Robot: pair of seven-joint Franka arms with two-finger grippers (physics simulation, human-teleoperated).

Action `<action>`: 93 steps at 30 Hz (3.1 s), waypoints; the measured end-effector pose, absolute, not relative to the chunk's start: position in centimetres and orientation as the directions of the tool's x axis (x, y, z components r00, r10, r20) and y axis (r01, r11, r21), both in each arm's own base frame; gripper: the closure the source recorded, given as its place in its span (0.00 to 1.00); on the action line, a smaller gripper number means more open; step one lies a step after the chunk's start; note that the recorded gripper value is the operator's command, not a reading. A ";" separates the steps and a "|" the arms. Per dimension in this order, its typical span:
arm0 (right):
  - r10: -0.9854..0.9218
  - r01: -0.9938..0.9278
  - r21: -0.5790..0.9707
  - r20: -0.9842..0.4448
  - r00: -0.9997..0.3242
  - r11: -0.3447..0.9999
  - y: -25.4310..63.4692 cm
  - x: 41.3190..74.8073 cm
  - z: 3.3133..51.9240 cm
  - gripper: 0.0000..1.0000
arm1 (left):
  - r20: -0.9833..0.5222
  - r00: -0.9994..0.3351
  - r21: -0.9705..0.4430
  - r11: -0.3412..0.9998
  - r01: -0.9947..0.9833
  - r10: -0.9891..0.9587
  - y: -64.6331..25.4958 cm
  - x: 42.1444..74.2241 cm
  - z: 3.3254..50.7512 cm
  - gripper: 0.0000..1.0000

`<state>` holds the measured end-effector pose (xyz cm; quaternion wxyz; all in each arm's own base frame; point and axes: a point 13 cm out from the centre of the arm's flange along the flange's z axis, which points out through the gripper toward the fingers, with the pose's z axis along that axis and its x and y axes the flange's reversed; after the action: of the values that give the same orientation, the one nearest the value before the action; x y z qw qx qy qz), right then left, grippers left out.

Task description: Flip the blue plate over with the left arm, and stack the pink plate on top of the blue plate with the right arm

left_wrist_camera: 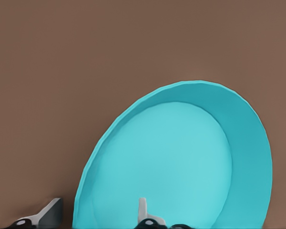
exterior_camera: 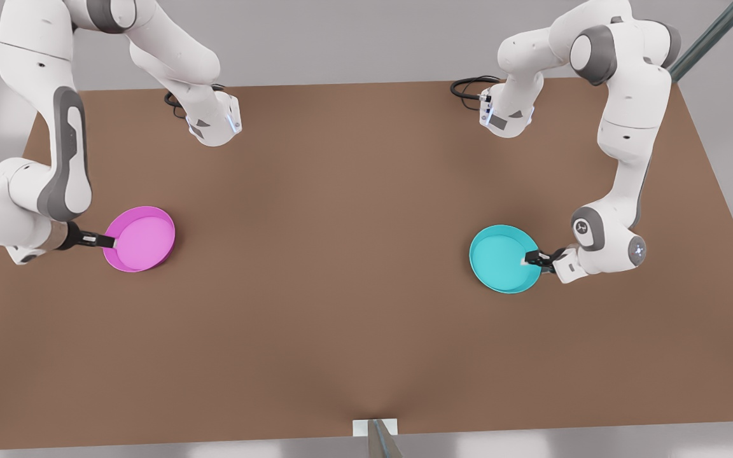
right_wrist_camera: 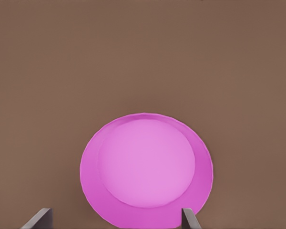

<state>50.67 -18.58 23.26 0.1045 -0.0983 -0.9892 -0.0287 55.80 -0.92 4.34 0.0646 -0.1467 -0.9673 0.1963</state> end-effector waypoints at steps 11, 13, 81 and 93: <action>0.191 0.205 0.073 0.164 -0.968 0.976 -24.6 49.0 18.6 0.00 | 0.056 -0.933 -0.408 0.861 0.303 0.355 -1.0 55.6 4.3 0.79; 0.189 0.207 0.091 0.169 -0.967 0.974 -25.3 48.7 16.6 0.00 | 0.052 -0.931 -0.407 0.859 0.311 0.361 -0.9 55.7 4.4 0.79; 0.155 0.166 0.210 0.067 -0.986 0.964 -27.9 42.0 4.9 0.00 | 0.366 -0.844 0.900 -0.380 0.214 0.392 -45.1 49.1 17.3 0.00; 0.139 0.150 0.214 0.066 -0.988 0.965 -27.5 42.2 4.9 0.47 | 0.322 -0.832 0.928 0.026 0.373 0.452 -45.0 48.8 12.4 0.00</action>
<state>42.22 -27.55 4.87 0.0250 -0.0730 -0.9909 -0.1099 48.81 -45.03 12.43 -0.0312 -0.2882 -0.7155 -0.6356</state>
